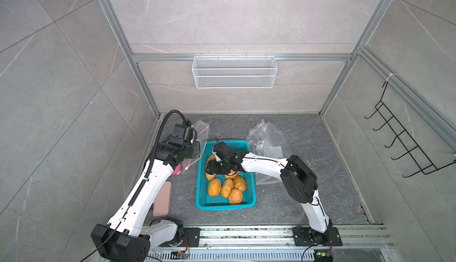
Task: Put the potatoes into a zipper bag and zip it
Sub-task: Pick up the potato from the basket.
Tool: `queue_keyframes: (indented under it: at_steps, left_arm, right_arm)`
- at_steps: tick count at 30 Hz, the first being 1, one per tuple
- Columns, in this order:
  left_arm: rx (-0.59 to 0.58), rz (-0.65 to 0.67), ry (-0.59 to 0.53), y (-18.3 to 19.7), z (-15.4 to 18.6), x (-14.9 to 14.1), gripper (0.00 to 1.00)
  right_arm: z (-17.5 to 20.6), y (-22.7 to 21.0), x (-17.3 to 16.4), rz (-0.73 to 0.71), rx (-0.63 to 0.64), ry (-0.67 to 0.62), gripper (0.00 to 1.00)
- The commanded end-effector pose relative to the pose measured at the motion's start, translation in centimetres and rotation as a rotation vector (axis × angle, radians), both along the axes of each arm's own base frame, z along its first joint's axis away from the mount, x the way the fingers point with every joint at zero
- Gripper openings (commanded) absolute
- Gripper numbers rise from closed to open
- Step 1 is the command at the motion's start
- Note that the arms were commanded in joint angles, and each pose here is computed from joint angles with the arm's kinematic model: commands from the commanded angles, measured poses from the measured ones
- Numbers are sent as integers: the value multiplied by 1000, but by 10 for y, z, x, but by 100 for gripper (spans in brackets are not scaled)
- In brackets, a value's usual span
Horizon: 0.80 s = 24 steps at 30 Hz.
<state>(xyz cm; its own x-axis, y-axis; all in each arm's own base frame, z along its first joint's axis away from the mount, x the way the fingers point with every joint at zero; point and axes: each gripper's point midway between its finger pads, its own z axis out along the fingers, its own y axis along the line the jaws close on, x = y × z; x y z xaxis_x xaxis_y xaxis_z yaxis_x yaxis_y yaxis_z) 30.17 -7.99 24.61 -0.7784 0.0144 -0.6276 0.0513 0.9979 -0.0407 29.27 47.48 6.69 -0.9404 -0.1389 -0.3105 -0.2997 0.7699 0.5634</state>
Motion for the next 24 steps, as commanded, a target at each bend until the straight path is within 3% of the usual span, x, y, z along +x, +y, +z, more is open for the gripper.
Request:
queue_keyframes:
  at_steps: [1,5,12,18,24]
  left_arm:
    - [15,0,-24,3,4,4,0]
    - [11,-4,-21,2,4,3,0]
    - [0,-11,-20,0,4,3,0]
    - [-16,-29,-19,-4,5,2,0]
    - [-46,-59,-20,-10,7,-2,0]
  right_arm:
    - [-2,5,-4,2,-6,18,55]
    - [24,15,-7,39,80,-9,47]
    - [97,-12,-6,37,216,-274,43]
    - [174,-30,-25,24,506,-434,40]
    - [230,-27,-41,75,668,-531,39]
